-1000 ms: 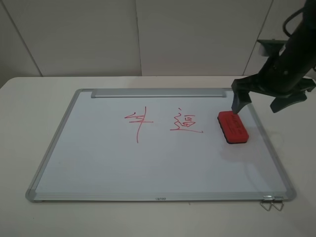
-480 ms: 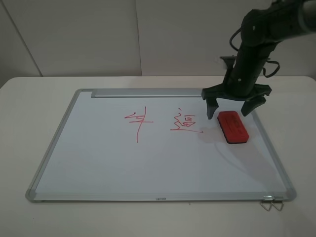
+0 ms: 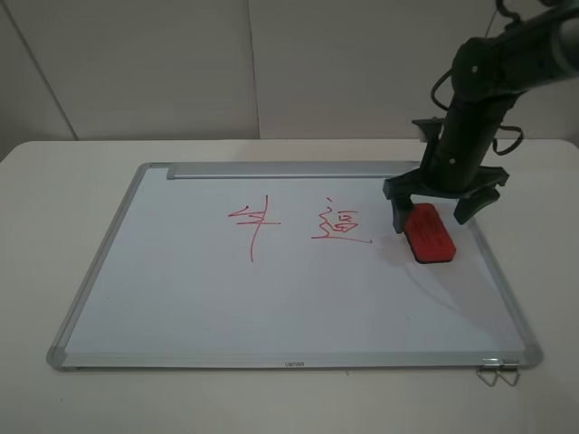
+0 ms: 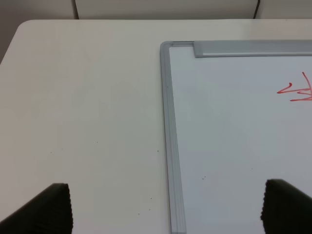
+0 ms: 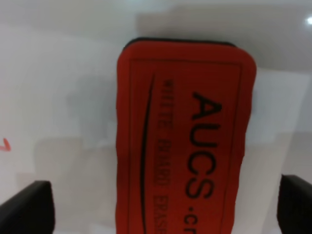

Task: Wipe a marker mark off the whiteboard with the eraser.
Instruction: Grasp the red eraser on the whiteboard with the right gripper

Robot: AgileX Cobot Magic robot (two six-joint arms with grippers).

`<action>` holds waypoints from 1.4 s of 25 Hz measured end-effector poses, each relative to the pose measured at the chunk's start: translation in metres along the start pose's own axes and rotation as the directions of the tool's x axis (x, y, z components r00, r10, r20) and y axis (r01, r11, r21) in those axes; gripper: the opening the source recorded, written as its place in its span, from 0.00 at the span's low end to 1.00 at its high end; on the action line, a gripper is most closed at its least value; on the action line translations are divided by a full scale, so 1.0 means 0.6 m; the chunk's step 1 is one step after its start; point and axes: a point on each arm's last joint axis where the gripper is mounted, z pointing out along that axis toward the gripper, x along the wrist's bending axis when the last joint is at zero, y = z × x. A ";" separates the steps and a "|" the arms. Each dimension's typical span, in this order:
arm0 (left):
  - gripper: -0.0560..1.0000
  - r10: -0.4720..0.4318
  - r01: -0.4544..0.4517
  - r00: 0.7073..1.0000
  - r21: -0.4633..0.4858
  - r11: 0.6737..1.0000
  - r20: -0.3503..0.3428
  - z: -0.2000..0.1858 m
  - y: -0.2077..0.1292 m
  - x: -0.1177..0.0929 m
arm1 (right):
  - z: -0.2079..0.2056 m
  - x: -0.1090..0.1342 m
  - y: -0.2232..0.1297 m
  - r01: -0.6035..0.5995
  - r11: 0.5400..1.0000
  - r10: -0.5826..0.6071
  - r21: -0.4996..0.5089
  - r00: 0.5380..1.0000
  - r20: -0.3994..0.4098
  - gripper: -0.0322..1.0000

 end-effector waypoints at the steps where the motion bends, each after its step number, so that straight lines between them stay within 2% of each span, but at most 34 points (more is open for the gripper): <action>1: 0.79 0.000 0.000 1.000 0.000 1.000 0.000 0.000 0.000 0.000 | 0.002 0.000 0.000 0.004 1.000 -0.004 -0.004 1.000 -0.001 0.83; 13: 0.79 0.000 0.000 1.000 0.000 1.000 0.000 0.000 0.000 0.000 | 0.012 -0.013 0.011 -0.003 0.999 0.003 -0.049 1.000 0.003 0.83; 31: 0.79 0.000 0.000 1.000 0.000 1.000 0.000 0.000 0.000 0.000 | 0.041 -0.008 0.012 -0.010 1.000 0.010 -0.016 1.000 -0.010 0.83; 33: 0.79 0.000 0.000 1.000 0.000 1.000 0.000 0.000 0.000 0.000 | 0.041 -0.008 0.012 -0.010 1.000 0.010 -0.015 1.000 -0.010 0.81; 35: 0.79 0.000 0.000 1.000 0.000 1.000 0.000 0.000 0.000 0.000 | 0.041 -0.008 0.012 -0.010 1.000 0.010 -0.015 1.000 -0.010 0.75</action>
